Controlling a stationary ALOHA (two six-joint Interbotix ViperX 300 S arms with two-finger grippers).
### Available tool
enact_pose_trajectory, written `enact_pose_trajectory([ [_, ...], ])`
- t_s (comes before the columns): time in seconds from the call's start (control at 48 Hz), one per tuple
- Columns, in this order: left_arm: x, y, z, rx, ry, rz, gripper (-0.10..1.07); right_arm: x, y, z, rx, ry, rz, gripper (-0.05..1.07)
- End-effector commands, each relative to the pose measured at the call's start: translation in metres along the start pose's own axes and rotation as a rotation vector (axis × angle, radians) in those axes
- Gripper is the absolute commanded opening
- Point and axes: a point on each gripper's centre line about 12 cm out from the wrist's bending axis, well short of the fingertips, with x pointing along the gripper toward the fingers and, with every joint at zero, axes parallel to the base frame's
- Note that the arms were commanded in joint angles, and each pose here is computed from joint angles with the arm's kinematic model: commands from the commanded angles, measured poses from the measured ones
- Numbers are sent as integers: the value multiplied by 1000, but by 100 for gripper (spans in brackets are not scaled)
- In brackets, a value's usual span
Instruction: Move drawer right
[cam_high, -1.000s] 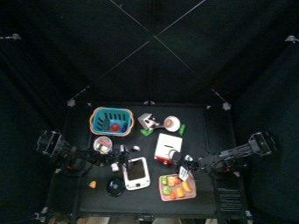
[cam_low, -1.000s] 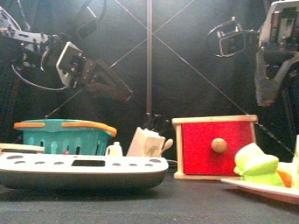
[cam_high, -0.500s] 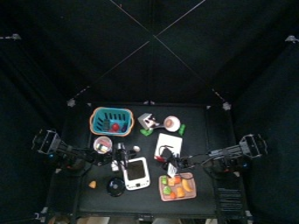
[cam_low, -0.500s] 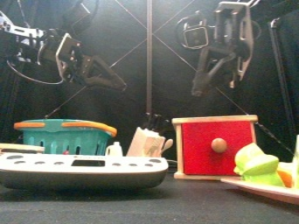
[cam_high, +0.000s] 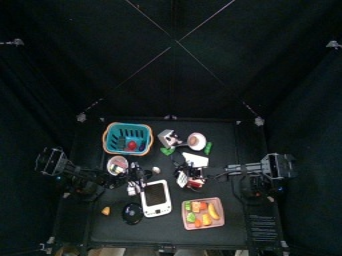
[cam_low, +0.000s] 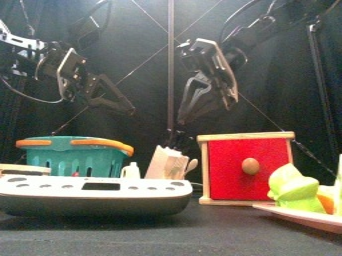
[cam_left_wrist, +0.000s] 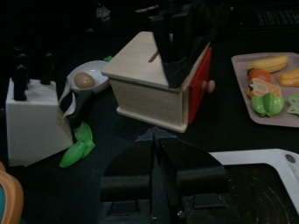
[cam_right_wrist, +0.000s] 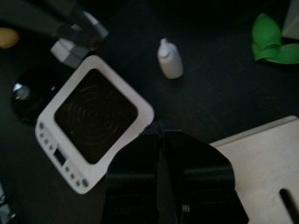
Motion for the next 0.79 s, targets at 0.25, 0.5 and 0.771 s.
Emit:
enact_pose_trajectory([
  [0.25,-1,-1,6,-9,-19,-4,45,1,3,13,-39,75,-153,41],
  [0.5,-1,-1,5,-7,-17,-5,45,3,-6,-2,-55,158,-243,41],
  [0.771,-1,-1,5,-7,-17,-5,45,3,-17,-16,-56,202,-278,41],
])
